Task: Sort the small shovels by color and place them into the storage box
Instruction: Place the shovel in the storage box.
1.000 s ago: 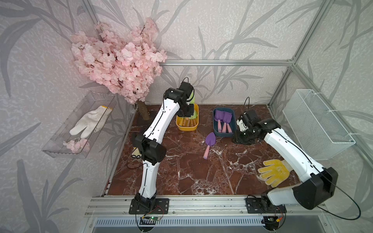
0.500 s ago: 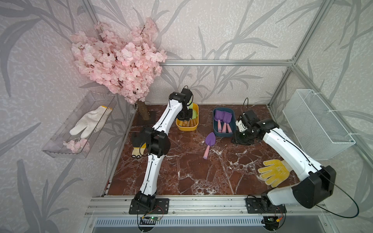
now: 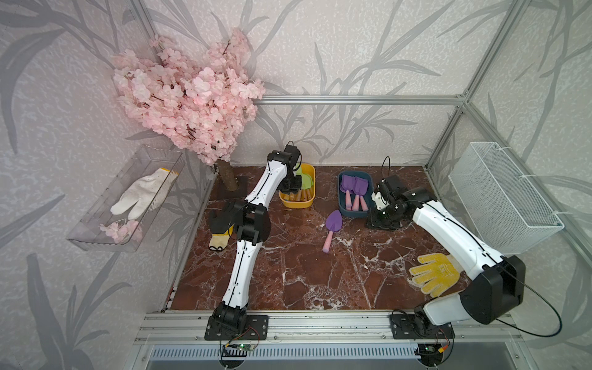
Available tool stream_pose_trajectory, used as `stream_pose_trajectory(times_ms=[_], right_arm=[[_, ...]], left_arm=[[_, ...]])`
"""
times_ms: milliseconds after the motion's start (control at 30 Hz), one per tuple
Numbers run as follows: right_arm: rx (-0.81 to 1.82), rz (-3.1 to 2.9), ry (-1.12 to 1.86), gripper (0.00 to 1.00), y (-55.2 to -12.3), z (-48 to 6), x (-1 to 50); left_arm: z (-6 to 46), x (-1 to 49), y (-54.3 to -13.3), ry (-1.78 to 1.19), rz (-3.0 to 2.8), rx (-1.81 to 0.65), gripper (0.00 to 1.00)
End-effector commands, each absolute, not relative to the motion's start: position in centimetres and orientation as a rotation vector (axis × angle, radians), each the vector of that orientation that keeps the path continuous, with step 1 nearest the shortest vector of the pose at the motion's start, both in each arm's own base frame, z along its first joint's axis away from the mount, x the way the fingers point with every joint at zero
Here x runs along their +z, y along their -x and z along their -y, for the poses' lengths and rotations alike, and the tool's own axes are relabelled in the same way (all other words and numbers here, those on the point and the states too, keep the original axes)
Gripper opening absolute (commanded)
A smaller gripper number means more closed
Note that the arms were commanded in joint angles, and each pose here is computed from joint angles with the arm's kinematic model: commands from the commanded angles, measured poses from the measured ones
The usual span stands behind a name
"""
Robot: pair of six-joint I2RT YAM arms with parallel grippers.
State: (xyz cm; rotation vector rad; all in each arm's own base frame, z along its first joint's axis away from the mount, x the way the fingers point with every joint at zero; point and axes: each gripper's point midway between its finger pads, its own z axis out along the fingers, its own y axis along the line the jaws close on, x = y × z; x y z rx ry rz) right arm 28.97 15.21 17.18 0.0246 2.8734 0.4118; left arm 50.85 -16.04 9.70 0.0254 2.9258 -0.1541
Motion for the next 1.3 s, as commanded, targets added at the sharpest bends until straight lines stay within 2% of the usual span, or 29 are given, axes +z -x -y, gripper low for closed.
stream_pose_trajectory(times_ms=[0,667,1267], right_arm=[[0.421,-2.873,-0.003,0.47,-29.2,-15.6,17.1],[0.412,-2.892,0.008,0.48,-29.5,-16.2,16.5],[0.407,-2.897,0.015,0.48,-29.6,-16.4,16.3]], left_arm=[[15.8,10.1,-52.2,-0.03,-2.884,-0.176,0.05],[16.2,6.8,-52.8,-0.006,-2.925,-0.223,0.12],[16.3,5.7,-52.9,0.007,-2.939,-0.242,0.17]])
